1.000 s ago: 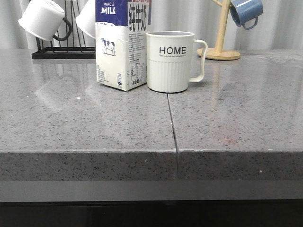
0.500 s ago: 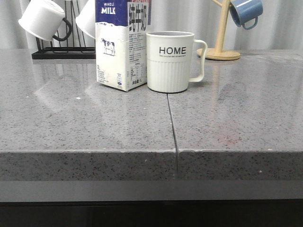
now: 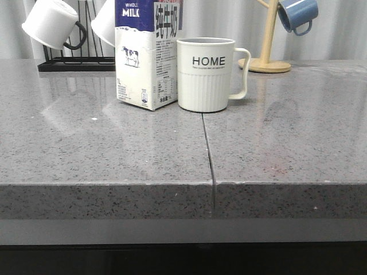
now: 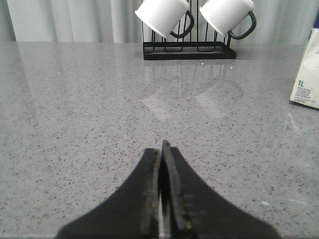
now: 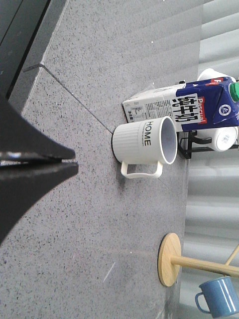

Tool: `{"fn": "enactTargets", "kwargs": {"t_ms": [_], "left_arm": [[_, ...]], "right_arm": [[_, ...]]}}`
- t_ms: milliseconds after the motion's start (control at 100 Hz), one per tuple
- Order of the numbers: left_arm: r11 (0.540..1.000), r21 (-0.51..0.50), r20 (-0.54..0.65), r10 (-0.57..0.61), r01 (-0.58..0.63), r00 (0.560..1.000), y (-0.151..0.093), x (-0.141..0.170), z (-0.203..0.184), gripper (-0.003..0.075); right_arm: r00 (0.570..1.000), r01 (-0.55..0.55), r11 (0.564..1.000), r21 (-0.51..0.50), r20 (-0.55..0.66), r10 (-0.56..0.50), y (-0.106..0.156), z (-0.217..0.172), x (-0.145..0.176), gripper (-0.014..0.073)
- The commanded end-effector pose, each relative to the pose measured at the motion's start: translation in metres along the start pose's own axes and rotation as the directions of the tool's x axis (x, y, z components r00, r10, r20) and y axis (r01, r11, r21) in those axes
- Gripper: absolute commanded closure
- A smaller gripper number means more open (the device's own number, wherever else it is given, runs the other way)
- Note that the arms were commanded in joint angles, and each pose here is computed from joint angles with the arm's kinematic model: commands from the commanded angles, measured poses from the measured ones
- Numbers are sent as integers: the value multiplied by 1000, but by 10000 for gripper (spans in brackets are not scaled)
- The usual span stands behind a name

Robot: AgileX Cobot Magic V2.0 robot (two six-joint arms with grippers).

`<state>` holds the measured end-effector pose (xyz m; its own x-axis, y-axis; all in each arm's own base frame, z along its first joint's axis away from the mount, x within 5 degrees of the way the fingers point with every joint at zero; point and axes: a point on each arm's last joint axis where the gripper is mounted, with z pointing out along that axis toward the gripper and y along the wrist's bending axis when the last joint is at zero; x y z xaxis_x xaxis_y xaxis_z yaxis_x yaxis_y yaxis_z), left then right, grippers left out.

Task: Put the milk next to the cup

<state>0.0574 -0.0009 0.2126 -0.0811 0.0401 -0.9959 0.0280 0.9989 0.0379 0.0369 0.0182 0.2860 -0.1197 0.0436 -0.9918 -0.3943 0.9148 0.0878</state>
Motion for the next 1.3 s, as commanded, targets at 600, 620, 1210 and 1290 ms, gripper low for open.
{"fn": "enactTargets", "kwargs": {"t_ms": [600,620,1210,1290], "left_arm": [[999,-42,138,0,6,990,1,13,-1,741],[999,-42,138,0,6,990,1,13,-1,741],[999,-42,138,0,6,990,1,13,-1,741],[999,-42,138,0,6,990,1,13,-1,741]], "right_arm": [[997,10,1000,6,82,-11,0,0,-13,659],[997,10,1000,6,82,-11,0,0,-13,659],[997,10,1000,6,82,-11,0,0,-13,659],[996,15,1000,8,88,-15,0,0,-14,659]]}}
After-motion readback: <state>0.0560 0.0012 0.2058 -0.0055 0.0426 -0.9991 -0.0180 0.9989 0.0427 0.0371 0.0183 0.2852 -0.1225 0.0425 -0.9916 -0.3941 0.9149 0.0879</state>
